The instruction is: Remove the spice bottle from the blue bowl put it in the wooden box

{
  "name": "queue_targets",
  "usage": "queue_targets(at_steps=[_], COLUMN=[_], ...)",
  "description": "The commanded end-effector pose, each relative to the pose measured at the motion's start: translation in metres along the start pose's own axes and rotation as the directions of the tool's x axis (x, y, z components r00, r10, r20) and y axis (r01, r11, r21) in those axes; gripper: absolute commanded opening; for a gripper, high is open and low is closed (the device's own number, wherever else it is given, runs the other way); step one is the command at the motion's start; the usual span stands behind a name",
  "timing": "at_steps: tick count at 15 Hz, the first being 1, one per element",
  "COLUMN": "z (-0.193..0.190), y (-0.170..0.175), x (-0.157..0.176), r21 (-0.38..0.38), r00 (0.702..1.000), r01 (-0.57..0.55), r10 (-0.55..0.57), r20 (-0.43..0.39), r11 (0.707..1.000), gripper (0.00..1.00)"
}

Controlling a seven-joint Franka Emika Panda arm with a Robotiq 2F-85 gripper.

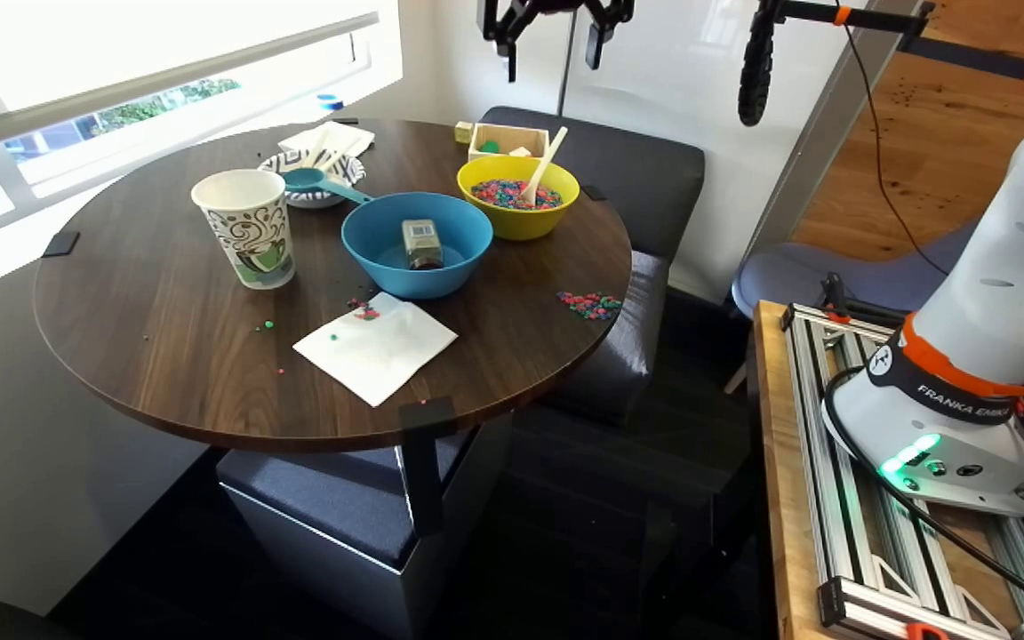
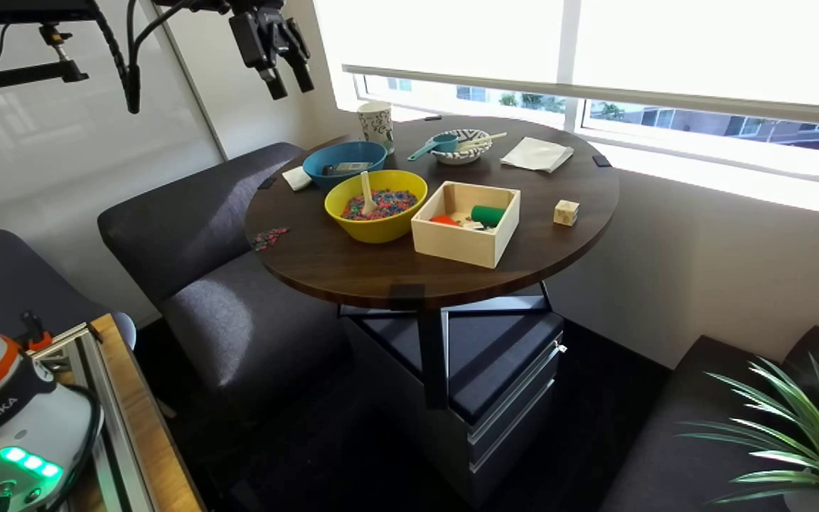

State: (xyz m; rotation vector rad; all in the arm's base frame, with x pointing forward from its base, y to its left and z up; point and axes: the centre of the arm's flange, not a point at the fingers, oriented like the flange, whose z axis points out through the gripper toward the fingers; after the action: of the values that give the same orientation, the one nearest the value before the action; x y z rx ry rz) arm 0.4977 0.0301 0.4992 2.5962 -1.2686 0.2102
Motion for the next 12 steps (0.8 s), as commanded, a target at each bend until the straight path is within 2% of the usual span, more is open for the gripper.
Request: queue_targets(at_steps=[1, 2, 3, 7, 8, 10, 12], z=[0.000, -0.004, 0.004, 0.001, 0.006, 0.016, 0.026], y=[-0.052, -0.052, -0.037, -0.048, -0.054, -0.063, -0.067], x=[-0.029, -0.030, -0.033, -0.033, -0.035, -0.034, -0.029], r21=[-0.055, -0.042, -0.044, -0.034, 0.036, 0.159, 0.255], r00=[0.992, 0.991, 0.997, 0.995, 0.987, 0.980, 0.968], r01=[-0.013, -0.002, 0.006, 0.010, 0.060, 0.124, 0.188], r10=[0.020, 0.008, -0.003, -0.006, -0.065, -0.146, -0.222], r20=[0.122, 0.131, 0.075, 0.100, 0.148, 0.132, 0.113], r11=[0.998, 0.999, 0.999, 0.999, 0.998, 0.979, 0.948], gripper=[1.00, 1.00, 1.00, 1.00, 1.00, 1.00, 1.00])
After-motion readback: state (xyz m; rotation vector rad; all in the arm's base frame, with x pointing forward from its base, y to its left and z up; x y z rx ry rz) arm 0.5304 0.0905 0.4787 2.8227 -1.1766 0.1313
